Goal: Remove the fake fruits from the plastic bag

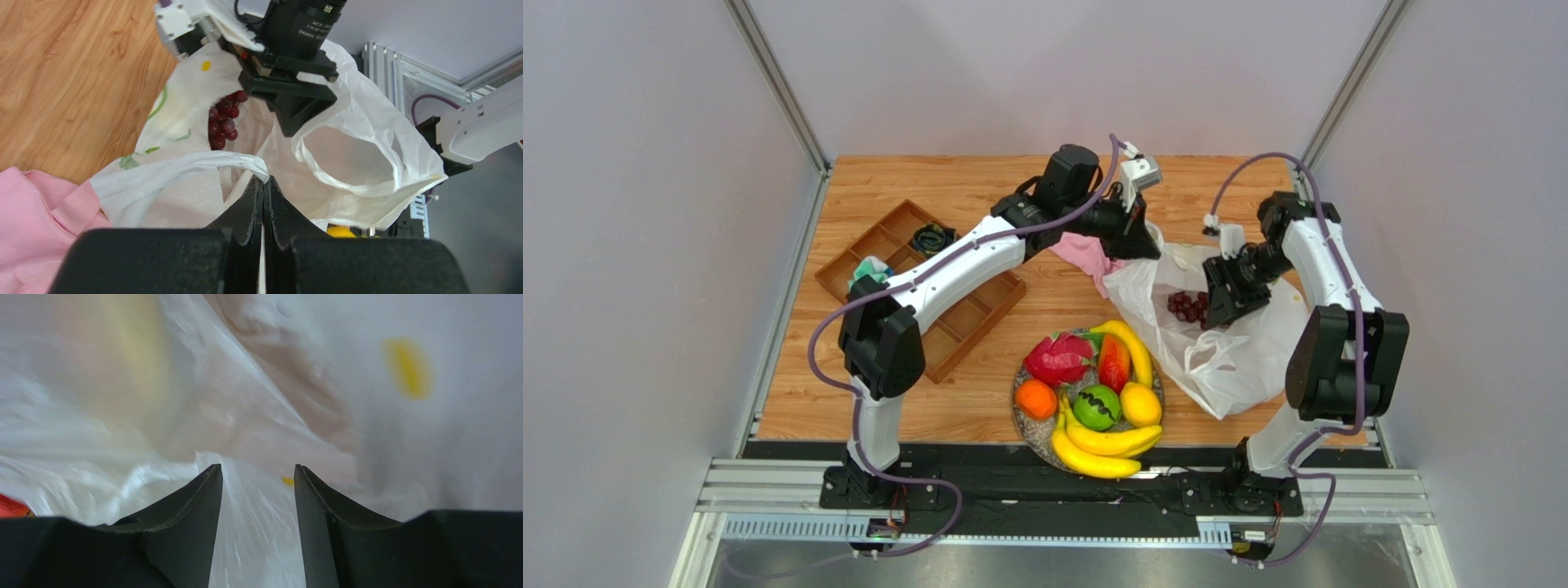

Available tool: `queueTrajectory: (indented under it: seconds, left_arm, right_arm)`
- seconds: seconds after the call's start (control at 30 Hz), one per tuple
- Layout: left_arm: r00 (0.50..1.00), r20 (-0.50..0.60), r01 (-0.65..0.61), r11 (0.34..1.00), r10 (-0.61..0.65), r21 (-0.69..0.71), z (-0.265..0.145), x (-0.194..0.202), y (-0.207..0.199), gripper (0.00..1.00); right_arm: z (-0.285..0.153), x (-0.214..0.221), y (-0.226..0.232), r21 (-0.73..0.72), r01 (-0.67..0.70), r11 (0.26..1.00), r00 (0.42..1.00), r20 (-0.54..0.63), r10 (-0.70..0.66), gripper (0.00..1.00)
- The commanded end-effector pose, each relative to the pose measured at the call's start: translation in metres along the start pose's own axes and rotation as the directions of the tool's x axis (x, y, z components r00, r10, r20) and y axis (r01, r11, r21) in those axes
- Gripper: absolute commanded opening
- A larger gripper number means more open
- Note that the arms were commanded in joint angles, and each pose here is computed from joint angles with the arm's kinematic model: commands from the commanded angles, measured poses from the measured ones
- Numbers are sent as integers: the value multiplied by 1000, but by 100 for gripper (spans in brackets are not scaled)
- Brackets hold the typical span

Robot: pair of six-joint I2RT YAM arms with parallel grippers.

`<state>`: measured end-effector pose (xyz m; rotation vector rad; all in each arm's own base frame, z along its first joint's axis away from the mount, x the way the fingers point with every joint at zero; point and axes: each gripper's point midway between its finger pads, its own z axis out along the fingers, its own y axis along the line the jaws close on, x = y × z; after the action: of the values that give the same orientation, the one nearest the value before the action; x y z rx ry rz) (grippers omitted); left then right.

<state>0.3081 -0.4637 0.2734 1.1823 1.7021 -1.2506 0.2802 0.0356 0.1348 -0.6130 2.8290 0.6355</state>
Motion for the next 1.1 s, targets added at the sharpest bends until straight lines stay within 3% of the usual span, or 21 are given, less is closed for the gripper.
queueTrajectory:
  seconds: [0.0, 0.1, 0.23, 0.43, 0.53, 0.67, 0.77, 0.97, 1.07]
  left_arm:
    - [991, 12, -132, 991, 132, 17, -30, -11, -30, 0]
    - [989, -3, -149, 988, 149, 31, -41, 9, -40, 0]
    - [991, -41, -126, 992, 127, 24, -38, 29, -38, 0]
    - [984, -34, -176, 984, 176, 15, -28, 18, -42, 0]
    - [981, -13, -195, 981, 195, -13, -22, 3, -41, 0]
    - [983, 21, -181, 983, 182, -41, -17, -15, -37, 0]
    - [983, 37, -179, 983, 181, -50, -14, -24, -35, 0]
    - [987, 55, -147, 985, 153, -92, -14, -34, -30, 0]
    - [988, 54, -143, 986, 148, -81, -16, -35, -33, 0]
  right_arm:
    - [-30, 85, -21, 134, 91, 987, 982, -175, -67, 50]
    - [-37, 120, -49, 304, 185, 935, 965, -238, -113, 50]
    - [-44, 106, -54, 384, 281, 880, 958, -160, -236, 50]
    - [-50, 37, -10, 246, 302, 921, 924, 164, -347, 51]
    - [-52, 14, 5, 196, 351, 916, 900, 200, -388, 51]
    - [-39, 2, 12, 154, 456, 876, 865, 153, -477, 51]
    - [-23, -2, 19, 115, 569, 815, 806, 119, -580, 52]
    - [-4, -23, -2, 154, 651, 744, 742, 77, -666, 53]
    - [6, -41, -23, 207, 676, 707, 714, 54, -698, 64]
